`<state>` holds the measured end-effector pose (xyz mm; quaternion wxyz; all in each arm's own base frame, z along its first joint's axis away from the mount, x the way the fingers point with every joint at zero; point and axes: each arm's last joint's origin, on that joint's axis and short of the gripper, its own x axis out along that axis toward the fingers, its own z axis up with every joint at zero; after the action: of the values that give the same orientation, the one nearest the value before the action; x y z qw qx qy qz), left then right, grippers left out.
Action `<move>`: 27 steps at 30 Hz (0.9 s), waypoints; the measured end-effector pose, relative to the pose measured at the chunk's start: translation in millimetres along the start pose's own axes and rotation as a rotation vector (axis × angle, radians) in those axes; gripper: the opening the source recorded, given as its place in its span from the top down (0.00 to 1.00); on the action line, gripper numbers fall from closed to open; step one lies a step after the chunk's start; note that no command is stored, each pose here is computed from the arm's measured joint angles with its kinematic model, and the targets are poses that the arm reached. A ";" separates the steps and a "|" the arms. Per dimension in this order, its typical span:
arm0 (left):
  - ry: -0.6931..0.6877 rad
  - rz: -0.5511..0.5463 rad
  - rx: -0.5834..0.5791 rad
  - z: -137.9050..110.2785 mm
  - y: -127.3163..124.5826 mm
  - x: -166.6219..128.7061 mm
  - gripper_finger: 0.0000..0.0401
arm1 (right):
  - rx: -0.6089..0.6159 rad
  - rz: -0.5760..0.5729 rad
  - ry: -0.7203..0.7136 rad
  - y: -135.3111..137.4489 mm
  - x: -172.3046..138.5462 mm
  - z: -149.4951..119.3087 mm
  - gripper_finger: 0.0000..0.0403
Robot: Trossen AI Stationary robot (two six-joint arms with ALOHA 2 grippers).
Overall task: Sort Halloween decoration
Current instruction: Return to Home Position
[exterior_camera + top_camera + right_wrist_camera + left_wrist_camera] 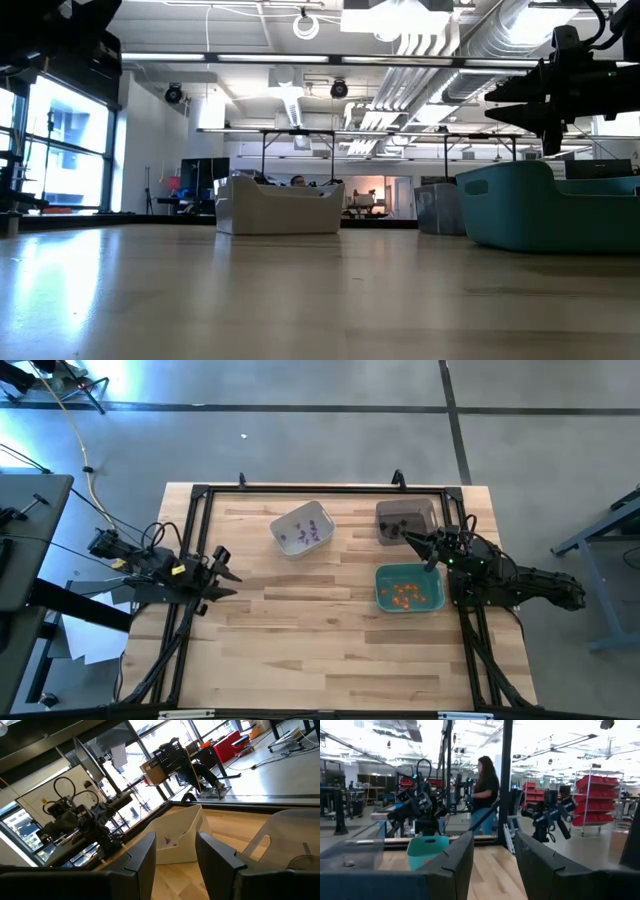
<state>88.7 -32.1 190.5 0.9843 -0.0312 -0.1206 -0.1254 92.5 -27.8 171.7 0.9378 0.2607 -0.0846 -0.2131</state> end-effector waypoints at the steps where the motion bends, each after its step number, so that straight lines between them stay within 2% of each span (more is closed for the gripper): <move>1: -0.003 0.000 0.000 0.3 0.0 0.0 0.67 | 0.000 0.000 0.000 0.0 0.0 0.0 0.67; 27: -0.005 0.006 0.001 0.4 0.2 0.0 0.67 | 0.000 0.000 0.000 0.0 0.0 0.0 0.67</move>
<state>88.6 -31.9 190.9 0.9843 -0.0316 -0.1228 -0.1225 92.5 -27.8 171.7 0.9378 0.2607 -0.0846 -0.2131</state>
